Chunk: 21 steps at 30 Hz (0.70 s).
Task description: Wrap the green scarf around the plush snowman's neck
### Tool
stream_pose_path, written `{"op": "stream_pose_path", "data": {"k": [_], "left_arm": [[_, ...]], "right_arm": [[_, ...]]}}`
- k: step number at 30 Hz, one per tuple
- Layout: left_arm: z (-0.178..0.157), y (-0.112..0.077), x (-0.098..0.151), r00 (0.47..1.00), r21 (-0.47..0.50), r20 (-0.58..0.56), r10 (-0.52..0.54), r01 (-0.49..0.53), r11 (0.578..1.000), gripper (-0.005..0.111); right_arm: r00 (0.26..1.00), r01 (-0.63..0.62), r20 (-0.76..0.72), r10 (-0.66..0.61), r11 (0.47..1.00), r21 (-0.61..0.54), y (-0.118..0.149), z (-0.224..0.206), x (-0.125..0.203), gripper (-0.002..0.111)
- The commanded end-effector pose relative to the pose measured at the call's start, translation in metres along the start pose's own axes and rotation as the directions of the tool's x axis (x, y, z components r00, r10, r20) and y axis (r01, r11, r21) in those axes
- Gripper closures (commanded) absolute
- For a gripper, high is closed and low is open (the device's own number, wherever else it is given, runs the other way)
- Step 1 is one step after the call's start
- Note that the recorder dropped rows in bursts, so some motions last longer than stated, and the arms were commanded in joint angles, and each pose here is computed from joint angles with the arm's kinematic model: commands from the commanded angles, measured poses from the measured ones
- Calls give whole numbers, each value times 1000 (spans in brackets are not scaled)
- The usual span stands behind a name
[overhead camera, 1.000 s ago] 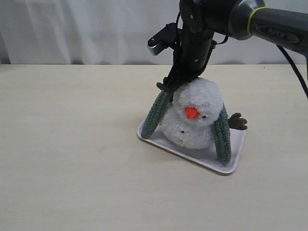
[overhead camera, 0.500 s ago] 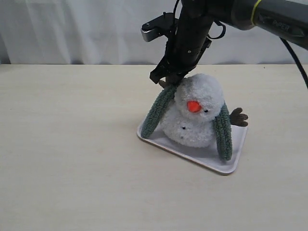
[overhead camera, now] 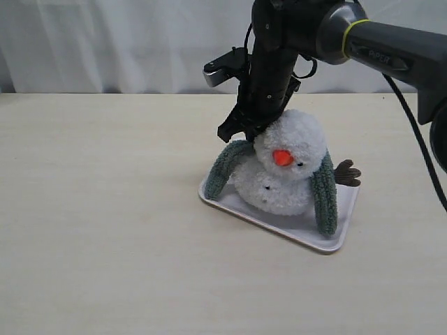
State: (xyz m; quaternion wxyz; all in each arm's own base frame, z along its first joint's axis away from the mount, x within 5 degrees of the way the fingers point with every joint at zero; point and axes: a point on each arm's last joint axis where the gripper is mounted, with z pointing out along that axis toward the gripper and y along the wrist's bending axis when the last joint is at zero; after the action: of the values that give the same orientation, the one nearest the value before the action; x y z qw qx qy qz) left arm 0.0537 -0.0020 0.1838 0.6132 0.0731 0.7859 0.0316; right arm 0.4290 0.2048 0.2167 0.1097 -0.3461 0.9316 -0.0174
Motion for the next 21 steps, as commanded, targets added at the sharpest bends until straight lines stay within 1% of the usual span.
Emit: {"op": "stream_pose_path", "data": {"k": [1,6,11,15,17,19,21], "left_arm": [[0,0,0,1000,-2,13,-3,3,1000,107],[0,0,0,1000,-2,13,-3,3,1000,107],[0,0,0,1000,-2,13,-3,3,1000,107],[0,0,0,1000,-2,13,-3,3,1000,107],[0,0,0,1000,-2,13,-3,3,1000,107],[0,0,0,1000,-2,13,-3,3,1000,107],[0,0,0,1000,-2,13,-3,3,1000,107]], "right_arm": [[999,36,-17,-35,999,3,0,0,1,104],[998,63,28,-64,998,16,-1,-20,1,104],[989,48,142,-51,999,21,-1,-53,-1,103],[981,39,189,-40,999,10,1,-75,1,90],[980,22,196,-23,1000,7,1,-79,2,84],[980,-37,196,35,999,6,0,-79,2,79],[974,-142,181,139,990,7,-3,-73,2,73]]}}
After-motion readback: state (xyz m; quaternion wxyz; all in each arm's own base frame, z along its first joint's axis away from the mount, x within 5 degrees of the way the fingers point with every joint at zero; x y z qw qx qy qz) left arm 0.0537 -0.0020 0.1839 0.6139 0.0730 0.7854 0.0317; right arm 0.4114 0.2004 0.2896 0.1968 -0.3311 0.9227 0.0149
